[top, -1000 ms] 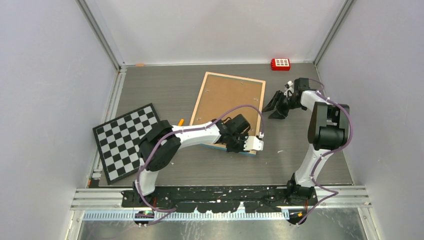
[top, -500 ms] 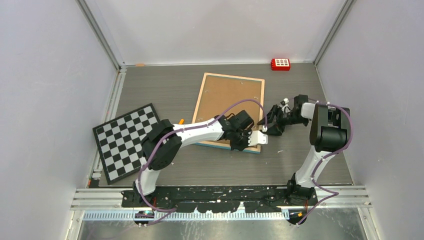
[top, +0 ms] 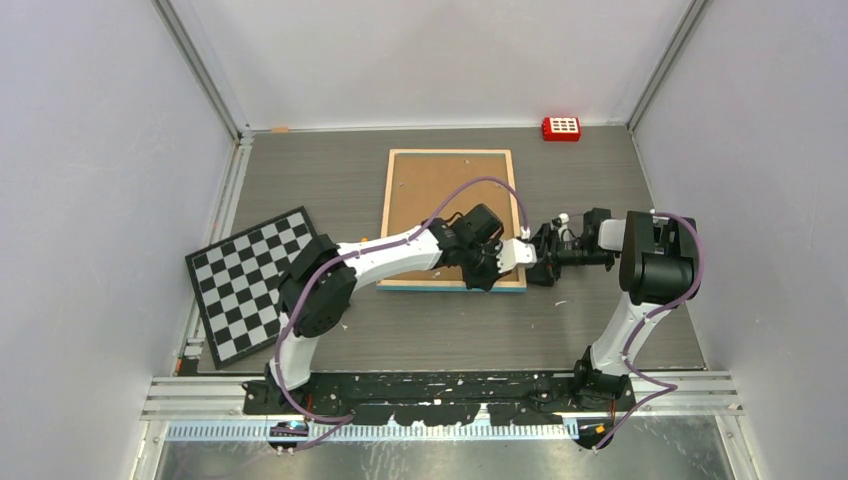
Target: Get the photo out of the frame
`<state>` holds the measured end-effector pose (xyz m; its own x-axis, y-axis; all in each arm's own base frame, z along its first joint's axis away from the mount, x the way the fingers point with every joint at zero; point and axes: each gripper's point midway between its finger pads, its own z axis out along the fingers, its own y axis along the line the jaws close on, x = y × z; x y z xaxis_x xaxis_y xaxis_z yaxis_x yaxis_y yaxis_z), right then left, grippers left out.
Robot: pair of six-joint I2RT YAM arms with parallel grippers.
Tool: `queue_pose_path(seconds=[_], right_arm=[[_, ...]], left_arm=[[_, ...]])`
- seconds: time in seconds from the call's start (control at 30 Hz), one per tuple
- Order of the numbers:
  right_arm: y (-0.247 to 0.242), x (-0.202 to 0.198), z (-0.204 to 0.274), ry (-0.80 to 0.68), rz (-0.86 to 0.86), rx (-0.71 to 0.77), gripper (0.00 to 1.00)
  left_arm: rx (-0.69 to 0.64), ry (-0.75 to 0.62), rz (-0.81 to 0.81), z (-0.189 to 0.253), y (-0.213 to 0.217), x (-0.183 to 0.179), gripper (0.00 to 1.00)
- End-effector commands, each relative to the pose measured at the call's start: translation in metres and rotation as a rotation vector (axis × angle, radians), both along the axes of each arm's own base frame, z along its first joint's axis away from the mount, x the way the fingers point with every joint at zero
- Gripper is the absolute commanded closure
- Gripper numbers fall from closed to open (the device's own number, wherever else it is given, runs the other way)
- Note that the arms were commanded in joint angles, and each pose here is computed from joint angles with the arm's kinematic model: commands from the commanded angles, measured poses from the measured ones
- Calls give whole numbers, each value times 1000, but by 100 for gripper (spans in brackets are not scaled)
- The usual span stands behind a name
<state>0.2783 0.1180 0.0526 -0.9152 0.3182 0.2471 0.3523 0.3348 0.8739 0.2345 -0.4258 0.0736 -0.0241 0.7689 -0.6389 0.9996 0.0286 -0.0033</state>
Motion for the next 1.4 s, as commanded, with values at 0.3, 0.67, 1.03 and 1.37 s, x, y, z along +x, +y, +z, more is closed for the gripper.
queue_pose_path(seconds=[0.3,0.67,1.03,1.37], right_arm=[[14,-4,23,-2,47,174,37],[15,-10,57,-38,146,311,70],[10,2,25,-34,-29,32,99],[-18,-9,42,-127,84,-254,100]], left_arm=[[-286,35,12,78,-36,-1,100],[-288,44,-1,78,-38,-2,100],[-249,37,13,74,-30,-2,89],[-279,81,171,136,-9,21,26]])
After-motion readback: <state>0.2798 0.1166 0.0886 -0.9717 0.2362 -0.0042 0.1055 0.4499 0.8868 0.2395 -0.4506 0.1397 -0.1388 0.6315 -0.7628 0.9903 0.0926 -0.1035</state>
